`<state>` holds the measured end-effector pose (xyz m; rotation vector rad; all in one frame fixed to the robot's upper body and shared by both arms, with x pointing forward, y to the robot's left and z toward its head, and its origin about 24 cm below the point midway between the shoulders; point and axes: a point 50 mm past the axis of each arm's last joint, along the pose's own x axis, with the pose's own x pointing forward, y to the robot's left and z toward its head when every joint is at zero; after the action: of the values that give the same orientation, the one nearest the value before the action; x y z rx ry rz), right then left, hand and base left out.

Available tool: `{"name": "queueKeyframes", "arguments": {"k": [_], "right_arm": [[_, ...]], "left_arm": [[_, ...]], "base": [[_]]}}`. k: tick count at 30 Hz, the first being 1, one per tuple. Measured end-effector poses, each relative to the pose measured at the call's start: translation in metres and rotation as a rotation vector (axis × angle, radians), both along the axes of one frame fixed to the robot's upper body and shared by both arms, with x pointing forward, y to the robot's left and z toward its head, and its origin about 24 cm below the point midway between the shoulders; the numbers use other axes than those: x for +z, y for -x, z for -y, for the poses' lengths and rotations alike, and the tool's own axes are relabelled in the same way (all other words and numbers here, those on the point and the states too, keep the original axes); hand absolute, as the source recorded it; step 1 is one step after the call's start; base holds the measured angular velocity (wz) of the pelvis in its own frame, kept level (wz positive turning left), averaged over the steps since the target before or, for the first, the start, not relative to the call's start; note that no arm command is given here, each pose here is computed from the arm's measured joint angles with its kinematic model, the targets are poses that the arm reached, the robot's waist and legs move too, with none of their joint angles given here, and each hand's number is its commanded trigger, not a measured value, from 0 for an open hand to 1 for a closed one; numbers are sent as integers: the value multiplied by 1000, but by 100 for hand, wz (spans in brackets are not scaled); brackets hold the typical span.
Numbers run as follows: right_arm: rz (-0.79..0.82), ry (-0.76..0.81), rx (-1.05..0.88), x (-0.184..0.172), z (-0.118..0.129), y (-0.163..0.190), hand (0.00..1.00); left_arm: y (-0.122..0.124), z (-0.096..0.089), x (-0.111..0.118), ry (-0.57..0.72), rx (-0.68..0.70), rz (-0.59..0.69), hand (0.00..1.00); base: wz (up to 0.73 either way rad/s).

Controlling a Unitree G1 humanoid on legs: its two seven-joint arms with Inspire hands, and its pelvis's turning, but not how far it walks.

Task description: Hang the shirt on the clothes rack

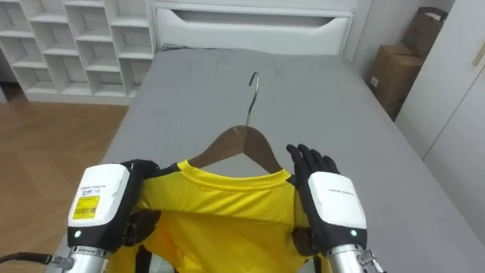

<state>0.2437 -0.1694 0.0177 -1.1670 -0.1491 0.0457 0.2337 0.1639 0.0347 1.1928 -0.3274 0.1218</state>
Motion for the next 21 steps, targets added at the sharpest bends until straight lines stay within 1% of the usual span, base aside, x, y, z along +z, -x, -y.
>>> {"name": "queueKeyframes", "arguments": {"k": [12,18,20,21], "right_arm": [[-44,-7,15,0,0,-8,0],[-80,-49,17,1,0,-11,0],[-83,-58,15,1,0,-12,29],[-84,-58,13,0,1,-12,52]], "left_arm": [[-1,-2,1,-11,-2,4,100],[-1,-2,1,-11,-2,4,100],[-1,-2,1,-11,-2,4,100],[-1,-2,1,-11,-2,4,100]], "base": [[5],[1],[0],[0]]}}
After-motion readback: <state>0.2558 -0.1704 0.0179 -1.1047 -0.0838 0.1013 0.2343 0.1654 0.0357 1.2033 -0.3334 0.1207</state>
